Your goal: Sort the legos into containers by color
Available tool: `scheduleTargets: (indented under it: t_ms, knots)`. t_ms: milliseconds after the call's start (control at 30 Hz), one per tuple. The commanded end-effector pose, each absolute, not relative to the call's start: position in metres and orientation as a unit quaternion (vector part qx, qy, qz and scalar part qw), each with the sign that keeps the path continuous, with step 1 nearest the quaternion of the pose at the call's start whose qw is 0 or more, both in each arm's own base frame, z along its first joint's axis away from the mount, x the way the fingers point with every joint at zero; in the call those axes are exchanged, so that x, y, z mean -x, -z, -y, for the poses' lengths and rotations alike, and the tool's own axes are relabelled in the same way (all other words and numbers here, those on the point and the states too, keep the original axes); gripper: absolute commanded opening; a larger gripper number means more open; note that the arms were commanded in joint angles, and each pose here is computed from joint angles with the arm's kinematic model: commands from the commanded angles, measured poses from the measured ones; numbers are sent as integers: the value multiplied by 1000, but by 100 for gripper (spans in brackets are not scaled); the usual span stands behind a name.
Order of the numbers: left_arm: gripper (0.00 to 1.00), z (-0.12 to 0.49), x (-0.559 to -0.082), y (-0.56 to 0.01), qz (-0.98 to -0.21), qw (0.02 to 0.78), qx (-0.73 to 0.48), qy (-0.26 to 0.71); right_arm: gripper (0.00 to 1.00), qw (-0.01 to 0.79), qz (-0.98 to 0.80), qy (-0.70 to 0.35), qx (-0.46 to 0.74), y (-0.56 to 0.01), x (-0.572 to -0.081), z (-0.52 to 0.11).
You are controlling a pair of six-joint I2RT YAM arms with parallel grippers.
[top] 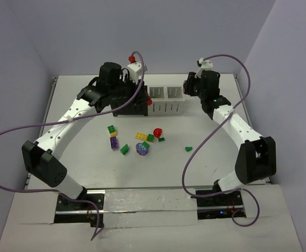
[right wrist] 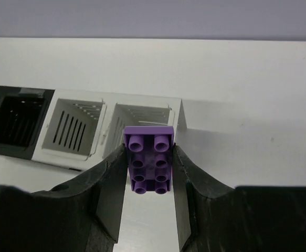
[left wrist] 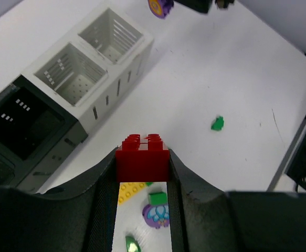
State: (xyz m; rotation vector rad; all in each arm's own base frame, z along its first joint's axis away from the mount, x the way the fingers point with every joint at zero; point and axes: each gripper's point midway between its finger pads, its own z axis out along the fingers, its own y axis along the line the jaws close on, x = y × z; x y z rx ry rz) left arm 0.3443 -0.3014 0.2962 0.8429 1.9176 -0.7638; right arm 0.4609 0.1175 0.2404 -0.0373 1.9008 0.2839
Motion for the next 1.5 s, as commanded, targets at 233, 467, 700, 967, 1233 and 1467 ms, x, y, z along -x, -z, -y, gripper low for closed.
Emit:
scheduleTargets:
  t_ms: [233, 467, 700, 967, 1233, 1467]
  knots:
    - [0, 315, -407, -322, -767, 499, -273, 298, 4, 657, -747, -102, 24, -268, -499, -133]
    - [0, 311, -429, -321, -771, 507, -254, 291, 10, 644, -756, -110, 33, -245, -510, -145]
    - [0, 317, -444, -314, -771, 506, -252, 292, 26, 631, -766, -113, 42, -225, -517, -158]
    - [0, 325, -459, -300, -777, 499, -251, 291, 87, 614, -780, -114, 42, -207, -514, -164]
    - [0, 334, -474, -283, -782, 492, -250, 289, 100, 624, -769, -137, 27, -237, -497, -162]
    - [1, 346, -483, -255, -796, 479, -255, 269, 100, 606, -780, -155, 31, -271, -467, -149]
